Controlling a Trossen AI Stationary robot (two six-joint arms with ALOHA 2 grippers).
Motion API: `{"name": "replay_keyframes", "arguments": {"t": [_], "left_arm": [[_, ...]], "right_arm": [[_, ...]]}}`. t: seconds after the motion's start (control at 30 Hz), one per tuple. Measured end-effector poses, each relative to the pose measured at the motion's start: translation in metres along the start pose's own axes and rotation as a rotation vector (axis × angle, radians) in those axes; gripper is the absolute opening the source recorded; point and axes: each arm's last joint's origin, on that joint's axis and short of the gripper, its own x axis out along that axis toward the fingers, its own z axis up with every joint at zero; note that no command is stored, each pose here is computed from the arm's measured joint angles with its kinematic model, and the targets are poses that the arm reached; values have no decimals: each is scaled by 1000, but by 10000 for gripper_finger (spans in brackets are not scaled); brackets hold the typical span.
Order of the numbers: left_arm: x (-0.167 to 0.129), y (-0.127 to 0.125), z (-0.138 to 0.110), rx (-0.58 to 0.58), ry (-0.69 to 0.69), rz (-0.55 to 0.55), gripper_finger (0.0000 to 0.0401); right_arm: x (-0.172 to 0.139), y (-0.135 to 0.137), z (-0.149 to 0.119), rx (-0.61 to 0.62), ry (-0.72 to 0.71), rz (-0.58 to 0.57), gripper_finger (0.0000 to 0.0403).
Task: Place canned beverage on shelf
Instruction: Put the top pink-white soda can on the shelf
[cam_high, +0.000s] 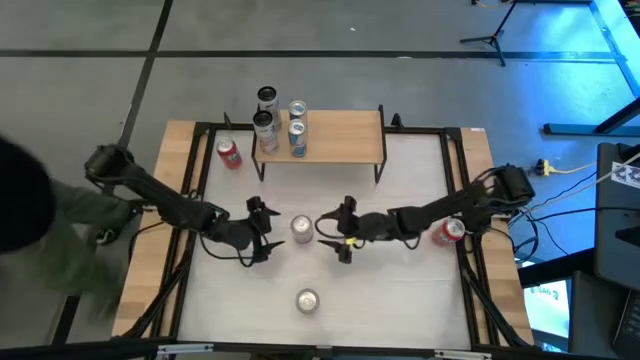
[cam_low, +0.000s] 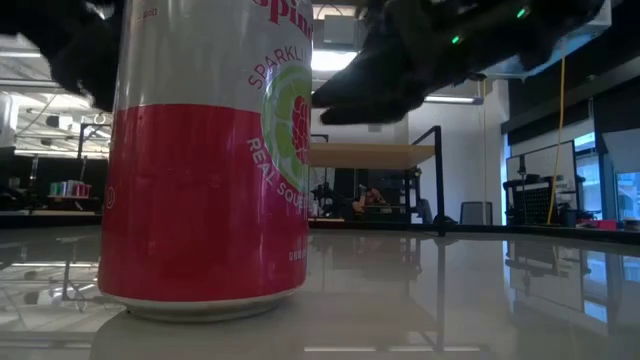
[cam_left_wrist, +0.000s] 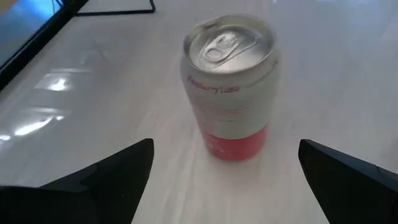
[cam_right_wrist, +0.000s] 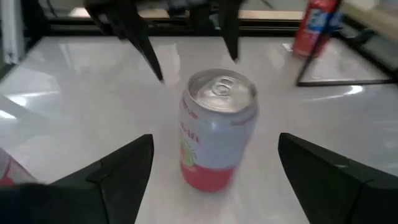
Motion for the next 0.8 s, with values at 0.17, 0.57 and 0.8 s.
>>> {"name": "replay_keyframes", "arguments": {"t": [0.17, 0.57, 0.8], "left_arm": [[12, 4, -19, -64, -118, -42, 389], [30, 17, -17, -29, -172, -12, 389], [34, 19, -17, -28, -162, -65, 389]], "right_arm": [[24, -7, -12, 0, -80, 42, 341], [35, -14, -18, -2, -109, 42, 341], [56, -17, -25, 6, -124, 24, 341]]}}
